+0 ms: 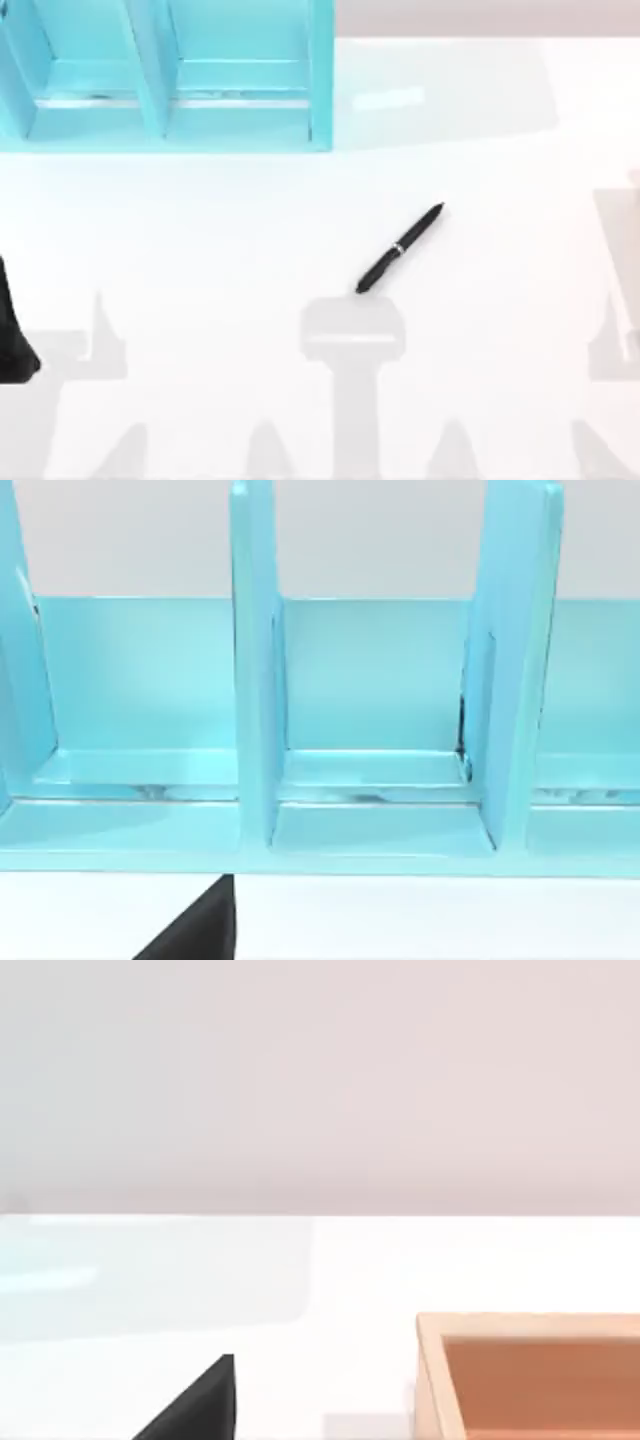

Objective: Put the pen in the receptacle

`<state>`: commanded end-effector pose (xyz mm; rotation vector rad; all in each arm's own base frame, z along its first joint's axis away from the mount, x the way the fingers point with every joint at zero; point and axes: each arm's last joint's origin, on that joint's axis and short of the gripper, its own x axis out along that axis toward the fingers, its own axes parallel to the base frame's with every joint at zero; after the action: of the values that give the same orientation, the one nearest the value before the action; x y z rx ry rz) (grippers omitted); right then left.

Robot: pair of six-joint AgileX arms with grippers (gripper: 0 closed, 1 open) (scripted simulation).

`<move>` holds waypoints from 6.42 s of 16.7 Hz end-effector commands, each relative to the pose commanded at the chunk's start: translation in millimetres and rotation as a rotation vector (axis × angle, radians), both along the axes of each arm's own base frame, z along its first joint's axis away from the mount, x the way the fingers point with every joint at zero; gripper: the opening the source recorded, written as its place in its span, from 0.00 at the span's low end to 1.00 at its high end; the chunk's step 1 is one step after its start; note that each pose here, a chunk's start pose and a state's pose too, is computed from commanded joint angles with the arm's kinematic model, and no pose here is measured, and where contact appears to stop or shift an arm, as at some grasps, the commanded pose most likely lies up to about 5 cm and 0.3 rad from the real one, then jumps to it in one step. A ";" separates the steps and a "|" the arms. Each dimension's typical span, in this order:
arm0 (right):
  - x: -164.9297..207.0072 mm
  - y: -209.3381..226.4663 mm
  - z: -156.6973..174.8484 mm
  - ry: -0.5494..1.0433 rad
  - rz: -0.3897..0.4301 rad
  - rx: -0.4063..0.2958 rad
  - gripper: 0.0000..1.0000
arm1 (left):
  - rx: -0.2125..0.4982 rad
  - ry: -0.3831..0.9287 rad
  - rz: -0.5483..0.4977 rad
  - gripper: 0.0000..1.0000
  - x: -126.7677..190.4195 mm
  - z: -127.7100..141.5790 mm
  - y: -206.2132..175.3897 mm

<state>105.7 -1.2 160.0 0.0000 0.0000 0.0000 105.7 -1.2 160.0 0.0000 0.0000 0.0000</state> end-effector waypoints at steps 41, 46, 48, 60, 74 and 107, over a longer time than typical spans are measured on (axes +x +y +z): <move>265.5 181.8 -49.5 1.276 -0.139 0.915 1.00 | 0.000 0.000 0.000 1.00 0.0 0.0 0.0; 276.6 197.5 -88.8 1.276 -0.138 0.916 1.00 | 0.000 0.000 0.000 1.00 0.0 0.0 0.0; 276.7 197.7 -89.1 1.276 -0.138 0.916 1.00 | 0.000 0.000 0.000 1.00 0.0 0.0 0.0; 276.7 197.7 -89.1 1.276 -0.138 0.916 0.25 | 0.000 0.000 0.000 1.00 0.0 0.0 0.0; 273.2 188.7 -55.3 1.272 -0.148 0.884 0.00 | 0.000 0.000 0.000 1.00 0.0 0.0 0.0; 131.2 -206.6 61.9 0.834 -0.836 1.371 0.00 | 0.000 0.000 0.000 1.00 0.0 0.0 0.0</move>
<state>236.9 -207.8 221.9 1.3713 0.8339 -0.8357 105.7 -1.2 160.0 0.0000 0.0000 0.0000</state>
